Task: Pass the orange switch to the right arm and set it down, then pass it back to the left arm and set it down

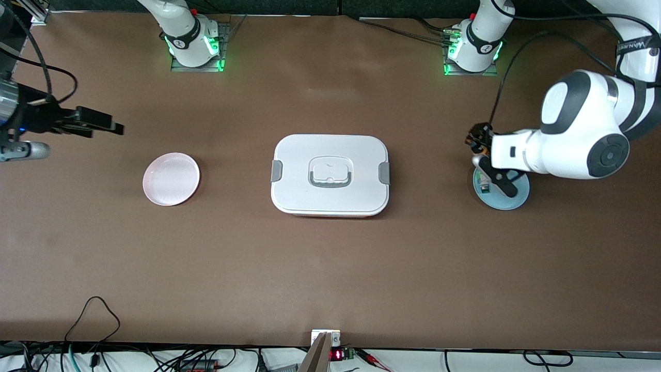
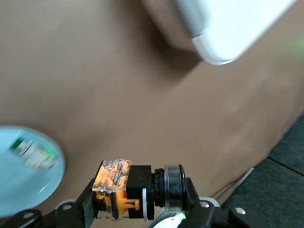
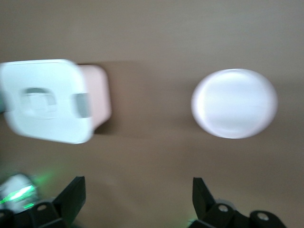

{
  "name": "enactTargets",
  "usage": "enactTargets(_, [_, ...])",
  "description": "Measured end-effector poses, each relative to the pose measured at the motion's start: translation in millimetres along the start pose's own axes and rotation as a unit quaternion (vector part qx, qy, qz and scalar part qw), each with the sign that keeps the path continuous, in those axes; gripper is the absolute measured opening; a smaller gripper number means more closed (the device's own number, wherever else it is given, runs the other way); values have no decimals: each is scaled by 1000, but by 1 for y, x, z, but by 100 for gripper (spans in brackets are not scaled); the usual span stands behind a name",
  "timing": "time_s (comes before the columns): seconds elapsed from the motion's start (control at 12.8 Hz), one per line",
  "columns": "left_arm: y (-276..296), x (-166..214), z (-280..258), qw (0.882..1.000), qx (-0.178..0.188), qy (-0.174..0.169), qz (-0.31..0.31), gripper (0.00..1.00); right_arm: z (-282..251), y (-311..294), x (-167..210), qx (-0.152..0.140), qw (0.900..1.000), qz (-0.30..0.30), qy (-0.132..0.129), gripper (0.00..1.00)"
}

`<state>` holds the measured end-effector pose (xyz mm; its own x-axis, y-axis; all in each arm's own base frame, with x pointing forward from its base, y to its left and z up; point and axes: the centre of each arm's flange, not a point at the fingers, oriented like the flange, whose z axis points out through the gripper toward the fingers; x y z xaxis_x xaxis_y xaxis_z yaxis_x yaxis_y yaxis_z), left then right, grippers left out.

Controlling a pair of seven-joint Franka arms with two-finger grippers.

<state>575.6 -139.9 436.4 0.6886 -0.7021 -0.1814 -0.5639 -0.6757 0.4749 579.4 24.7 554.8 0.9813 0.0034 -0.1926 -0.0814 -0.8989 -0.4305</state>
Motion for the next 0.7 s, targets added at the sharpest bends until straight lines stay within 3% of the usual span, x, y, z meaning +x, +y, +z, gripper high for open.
enactTargets(0.08, [21,10,-9,1000,-17,15,19,72,7,-5,4,46,999,2,-5,100])
enactTargets(0.31, [65,28,-23,990,-105,75,54,72,25,-11,13,146,989,0,-14,100])
enactTargets(0.47, [83,36,-26,980,-156,103,68,72,39,-14,17,207,978,-18,-14,100])
enactTargets(0.7, [109,52,-31,966,-194,146,94,72,67,-15,22,291,956,-25,-20,100])
